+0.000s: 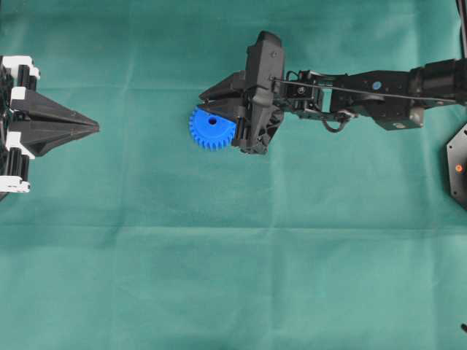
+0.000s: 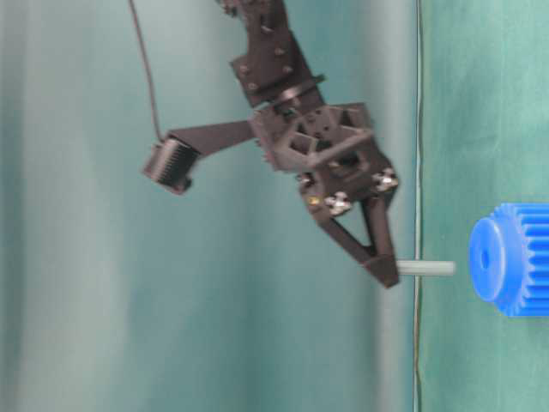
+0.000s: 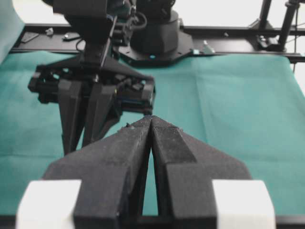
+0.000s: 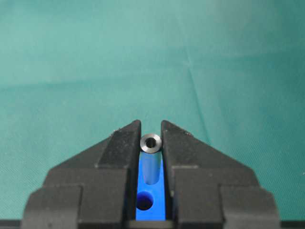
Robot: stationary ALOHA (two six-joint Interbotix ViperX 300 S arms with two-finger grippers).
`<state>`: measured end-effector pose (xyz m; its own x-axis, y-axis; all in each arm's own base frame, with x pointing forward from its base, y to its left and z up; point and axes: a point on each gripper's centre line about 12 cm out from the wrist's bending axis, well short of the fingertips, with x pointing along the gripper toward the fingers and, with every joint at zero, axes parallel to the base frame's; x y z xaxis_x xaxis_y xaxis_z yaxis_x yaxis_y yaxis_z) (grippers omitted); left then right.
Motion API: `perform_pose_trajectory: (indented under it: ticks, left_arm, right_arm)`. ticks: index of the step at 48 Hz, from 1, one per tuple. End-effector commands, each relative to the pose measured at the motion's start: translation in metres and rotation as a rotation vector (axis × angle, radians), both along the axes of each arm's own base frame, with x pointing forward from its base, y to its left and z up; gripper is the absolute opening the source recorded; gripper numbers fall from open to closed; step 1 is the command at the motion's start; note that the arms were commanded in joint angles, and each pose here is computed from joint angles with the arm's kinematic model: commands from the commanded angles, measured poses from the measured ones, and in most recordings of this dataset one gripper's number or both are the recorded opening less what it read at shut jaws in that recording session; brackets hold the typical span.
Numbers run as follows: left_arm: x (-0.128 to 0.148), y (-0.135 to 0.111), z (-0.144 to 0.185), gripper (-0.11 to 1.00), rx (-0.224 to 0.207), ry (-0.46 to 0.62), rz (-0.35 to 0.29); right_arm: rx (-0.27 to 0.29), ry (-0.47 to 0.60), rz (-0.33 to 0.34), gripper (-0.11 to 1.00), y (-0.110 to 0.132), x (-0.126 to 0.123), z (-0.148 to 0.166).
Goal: Insert the shaft placed at a random location into the center hole of the medium gear at another random location.
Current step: 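Align the shaft over the gear's center hole and lower it in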
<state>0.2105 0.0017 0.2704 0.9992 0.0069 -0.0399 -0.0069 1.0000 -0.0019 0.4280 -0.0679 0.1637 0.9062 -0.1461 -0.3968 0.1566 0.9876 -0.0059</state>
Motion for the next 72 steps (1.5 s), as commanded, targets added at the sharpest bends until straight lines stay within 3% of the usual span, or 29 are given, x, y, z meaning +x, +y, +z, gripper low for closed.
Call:
perform_pose_trajectory:
  ticks: [1,72]
  left_arm:
    - [0.003,0.000,0.009,0.00,0.003,-0.025,0.001]
    - [0.003,0.002,0.008,0.00,0.005,-0.020,0.007]
  right_arm:
    - [-0.013,-0.038,0.005,0.13,0.001,0.001,0.019]
    - [0.022,0.059,-0.005,0.13,0.001,0.007,-0.041]
